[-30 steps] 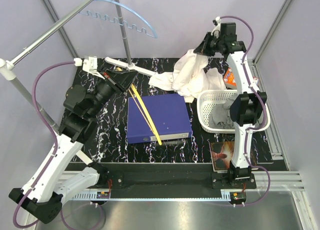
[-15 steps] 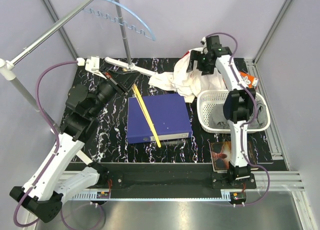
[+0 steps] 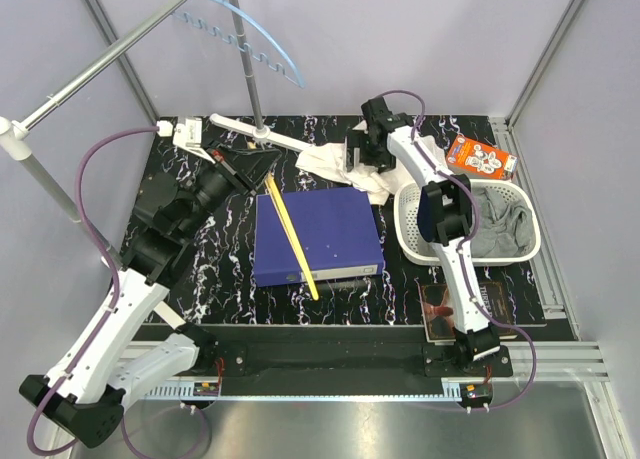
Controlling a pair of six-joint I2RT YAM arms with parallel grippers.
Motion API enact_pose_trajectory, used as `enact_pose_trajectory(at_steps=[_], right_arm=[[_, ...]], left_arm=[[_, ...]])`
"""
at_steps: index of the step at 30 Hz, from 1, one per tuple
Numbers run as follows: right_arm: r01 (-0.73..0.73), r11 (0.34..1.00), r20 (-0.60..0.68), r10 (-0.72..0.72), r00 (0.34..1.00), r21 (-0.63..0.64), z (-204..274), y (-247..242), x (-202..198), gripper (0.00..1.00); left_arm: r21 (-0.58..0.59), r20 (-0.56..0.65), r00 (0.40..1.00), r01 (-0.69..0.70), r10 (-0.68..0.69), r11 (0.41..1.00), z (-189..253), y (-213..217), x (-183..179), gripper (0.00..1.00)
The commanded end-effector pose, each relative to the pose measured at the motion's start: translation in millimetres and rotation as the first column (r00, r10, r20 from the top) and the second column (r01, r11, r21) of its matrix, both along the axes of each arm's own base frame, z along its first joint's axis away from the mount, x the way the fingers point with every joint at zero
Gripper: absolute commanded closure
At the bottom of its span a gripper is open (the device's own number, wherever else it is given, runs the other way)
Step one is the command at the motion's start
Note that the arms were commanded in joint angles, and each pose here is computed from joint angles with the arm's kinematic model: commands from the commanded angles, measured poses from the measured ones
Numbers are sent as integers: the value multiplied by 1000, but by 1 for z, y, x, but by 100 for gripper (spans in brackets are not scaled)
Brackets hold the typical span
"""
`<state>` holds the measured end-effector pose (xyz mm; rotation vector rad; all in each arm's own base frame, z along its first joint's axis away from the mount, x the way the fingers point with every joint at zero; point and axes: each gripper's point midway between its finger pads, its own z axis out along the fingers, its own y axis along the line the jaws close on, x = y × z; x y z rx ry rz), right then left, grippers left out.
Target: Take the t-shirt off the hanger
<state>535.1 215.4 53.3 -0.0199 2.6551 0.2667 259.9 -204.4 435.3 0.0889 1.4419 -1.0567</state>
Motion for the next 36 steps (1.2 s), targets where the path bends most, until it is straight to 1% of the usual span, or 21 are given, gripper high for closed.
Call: enact_pose_trajectory(at_steps=[1,4,5,7,9,10,15,16,18,19,21,22,24,25,27,28,29,30,32,33,36], right_arm=[[27,997,33,-25,999,-75,-9,-9,11,2],[-15,994,36,19,999,-108,-16,-9,13,39],[-17,993,38,22,999,-117,-18,-11,15,67],[-30,991,59,38,998,-132,-12,-12,19,74],[-30,990,98,44,994,-141,4,-14,23,93],[-30,989,113,46,993,-145,11,-15,25,99],[-12,996,244,32,969,-84,92,-12,27,100],[-11,998,288,26,957,-54,122,-11,23,100],[2,1000,312,6,950,-27,146,-13,15,100],[19,1000,361,-14,932,-11,177,-17,9,100],[43,999,381,-41,924,1,197,-24,-2,100],[62,998,429,-61,901,13,228,-31,-10,100],[82,996,443,-83,893,22,243,-38,-24,100],[90,995,486,-99,868,41,271,-45,-35,100],[118,992,504,-122,855,39,284,-55,-48,100],[131,990,546,-142,825,61,311,-64,-62,100],[147,987,547,-155,823,59,313,-69,-68,100],[165,983,584,-181,792,81,336,-79,-83,100],[197,976,595,-215,774,96,346,-92,-96,100],[209,970,626,-238,742,121,366,-101,-110,100],[243,957,652,-284,703,155,383,-118,-133,100]], left_arm=[[-29,98,995,21,-18,999,25,4,-14,100],[-38,92,996,22,-18,999,25,4,-14,100],[-43,85,996,26,-22,999,24,3,-14,100],[-47,80,996,34,-30,998,23,2,-14,100],[-53,73,996,47,-43,997,23,0,-16,100],[-55,73,996,51,-47,997,23,0,-17,100],[-66,71,996,55,-50,996,26,2,-22,100],[-66,71,996,55,-50,996,26,3,-23,100],[-73,69,996,57,-52,996,27,3,-25,100],[-77,72,996,61,-55,995,29,3,-26,100],[-80,69,996,61,-55,995,30,4,-28,100],[-81,70,996,62,-57,995,30,4,-28,100],[-83,70,996,63,-57,995,31,5,-30,100],[-83,70,996,63,-57,995,31,5,-30,100],[-85,70,996,68,-62,994,33,5,-32,100],[-90,68,996,71,-65,993,34,5,-33,100],[-93,67,995,74,-68,993,34,5,-34,100],[-96,68,995,81,-75,992,35,5,-35,100],[-108,65,994,92,-85,990,38,4,-37,100],[-111,66,994,97,-91,989,39,4,-39,100],[-122,67,993,108,-100,987,43,4,-43,100]])
